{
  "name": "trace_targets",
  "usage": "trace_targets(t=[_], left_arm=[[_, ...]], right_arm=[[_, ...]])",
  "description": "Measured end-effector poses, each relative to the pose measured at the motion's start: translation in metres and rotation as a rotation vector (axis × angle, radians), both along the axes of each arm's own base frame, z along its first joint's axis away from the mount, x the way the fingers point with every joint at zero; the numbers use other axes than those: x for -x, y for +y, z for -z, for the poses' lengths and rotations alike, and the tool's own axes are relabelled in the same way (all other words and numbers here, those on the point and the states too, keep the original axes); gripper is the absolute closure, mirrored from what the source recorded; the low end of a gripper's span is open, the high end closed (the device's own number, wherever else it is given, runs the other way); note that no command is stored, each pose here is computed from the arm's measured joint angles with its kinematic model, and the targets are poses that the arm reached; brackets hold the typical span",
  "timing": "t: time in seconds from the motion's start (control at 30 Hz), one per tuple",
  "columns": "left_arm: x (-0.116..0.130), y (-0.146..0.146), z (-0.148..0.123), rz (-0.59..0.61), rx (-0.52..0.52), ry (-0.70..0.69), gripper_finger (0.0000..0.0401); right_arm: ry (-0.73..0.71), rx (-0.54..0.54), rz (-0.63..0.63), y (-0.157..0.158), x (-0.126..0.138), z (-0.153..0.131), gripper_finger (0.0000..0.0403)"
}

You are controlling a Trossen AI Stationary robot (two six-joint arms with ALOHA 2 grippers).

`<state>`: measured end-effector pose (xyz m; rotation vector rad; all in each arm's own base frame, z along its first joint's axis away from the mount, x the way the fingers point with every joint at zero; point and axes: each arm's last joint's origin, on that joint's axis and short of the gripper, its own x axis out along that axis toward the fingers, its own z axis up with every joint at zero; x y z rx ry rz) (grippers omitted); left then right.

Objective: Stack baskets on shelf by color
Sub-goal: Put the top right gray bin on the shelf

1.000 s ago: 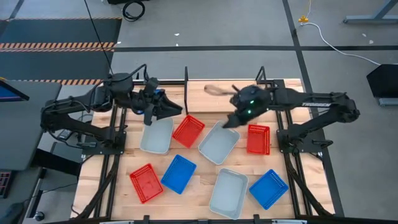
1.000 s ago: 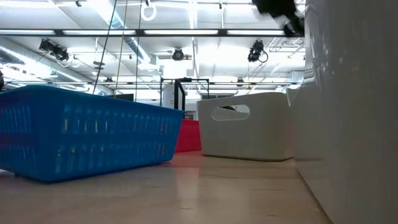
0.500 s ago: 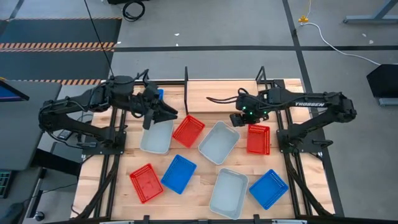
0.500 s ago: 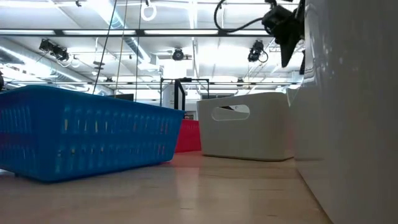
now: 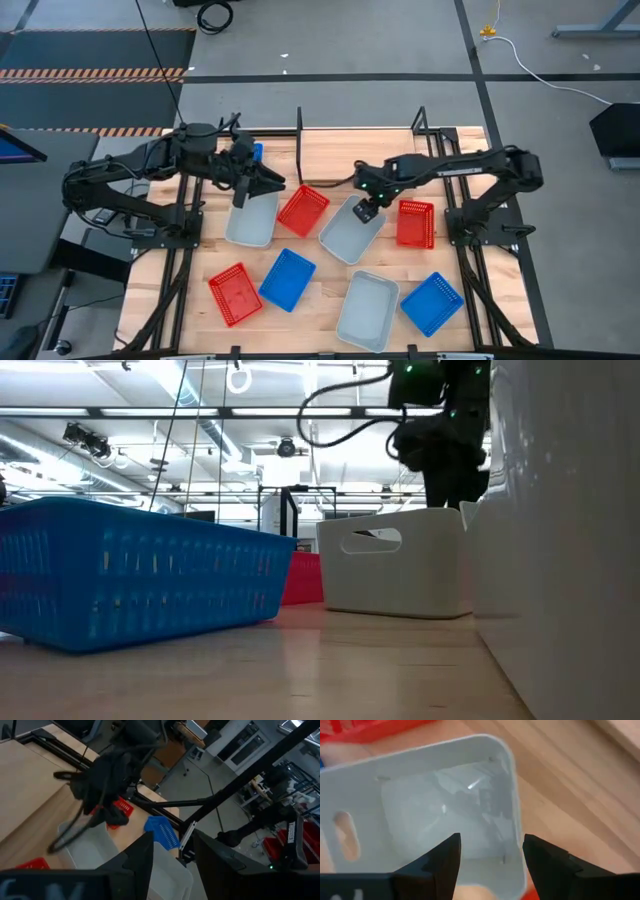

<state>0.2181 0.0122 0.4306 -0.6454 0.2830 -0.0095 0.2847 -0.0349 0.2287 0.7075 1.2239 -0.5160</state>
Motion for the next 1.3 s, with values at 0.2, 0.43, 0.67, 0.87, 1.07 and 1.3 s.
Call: trace_targets(t=[0.2,0.43,0.67,0.87,1.07,1.3], left_arm=[[0.0,0.001,0.001,-0.046,0.009,0.01,0.0258],[0.0,0.002,0.001,-0.091,0.025,0.017,0.0259],[0.0,0.003,0.001,-0.127,0.076,0.019,0.0259],[0.0,0.004,0.001,-0.146,0.073,0.018,0.0259],[0.0,0.004,0.001,-0.159,0.047,0.017,0.0259],[0.0,0.004,0.001,-0.16,0.029,0.017,0.0259]], right_arm=[[0.079,0.026,-0.117,-0.007,-0.013,0.029,0.0184],[0.113,0.034,-0.19,-0.018,-0.025,0.054,0.0184],[0.183,-0.006,-0.206,-0.02,-0.028,0.076,0.0222],[0.179,0.012,-0.203,-0.022,-0.027,0.071,0.0333],[0.158,-0.042,-0.24,-0.023,-0.021,0.063,0.0385],[0.135,-0.093,-0.207,-0.02,-0.011,0.042,0.0394]])
